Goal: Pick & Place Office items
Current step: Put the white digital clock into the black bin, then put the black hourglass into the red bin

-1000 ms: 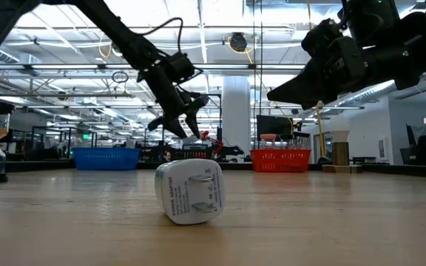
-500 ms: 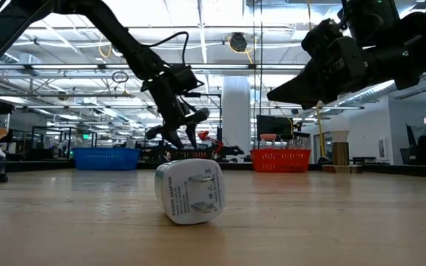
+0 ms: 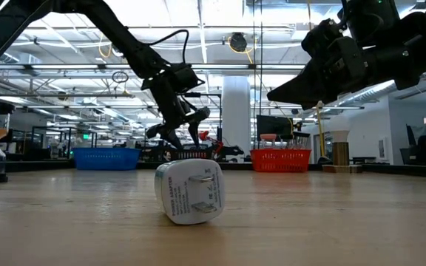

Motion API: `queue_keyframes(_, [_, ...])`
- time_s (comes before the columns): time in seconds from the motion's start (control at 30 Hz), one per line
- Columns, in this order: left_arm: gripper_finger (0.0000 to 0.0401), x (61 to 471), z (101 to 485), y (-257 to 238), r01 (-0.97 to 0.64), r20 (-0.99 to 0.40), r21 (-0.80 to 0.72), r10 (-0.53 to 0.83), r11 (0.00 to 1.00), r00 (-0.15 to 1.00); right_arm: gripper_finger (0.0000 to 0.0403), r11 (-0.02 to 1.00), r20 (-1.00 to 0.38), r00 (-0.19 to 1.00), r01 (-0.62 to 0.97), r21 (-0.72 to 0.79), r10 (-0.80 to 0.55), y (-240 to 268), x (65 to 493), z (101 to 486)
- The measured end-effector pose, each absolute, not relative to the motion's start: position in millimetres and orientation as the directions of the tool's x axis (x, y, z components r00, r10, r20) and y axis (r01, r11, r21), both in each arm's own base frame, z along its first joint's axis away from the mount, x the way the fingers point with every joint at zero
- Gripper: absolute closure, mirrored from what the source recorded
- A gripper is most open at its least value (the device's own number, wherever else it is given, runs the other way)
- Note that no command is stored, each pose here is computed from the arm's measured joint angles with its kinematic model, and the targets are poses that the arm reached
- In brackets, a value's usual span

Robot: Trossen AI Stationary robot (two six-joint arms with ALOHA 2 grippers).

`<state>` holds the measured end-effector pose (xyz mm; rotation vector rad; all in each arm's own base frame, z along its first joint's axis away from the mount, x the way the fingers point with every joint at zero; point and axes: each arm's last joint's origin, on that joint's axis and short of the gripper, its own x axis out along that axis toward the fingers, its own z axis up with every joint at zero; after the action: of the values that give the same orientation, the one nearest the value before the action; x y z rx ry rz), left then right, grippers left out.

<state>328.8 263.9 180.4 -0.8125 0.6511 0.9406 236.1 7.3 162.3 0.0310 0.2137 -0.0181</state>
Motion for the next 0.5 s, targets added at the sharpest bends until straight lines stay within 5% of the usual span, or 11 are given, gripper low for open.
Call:
queue_keyframes(0.2, [0.0192,320.8,204.7,257.5,-0.86,-0.772,-0.268,0.436,0.435,0.462,0.0403,0.999,-0.22,0.975,0.021,0.028,-0.015,7.3,235.9,161.5])
queue_keyframes(0.5, [0.0324,306.7,272.3,186.4,-0.721,-0.76,0.034,0.487,0.692,0.431,0.0403,0.999,-0.235,0.972,0.024,0.027,-0.017,7.2,233.8,158.3])
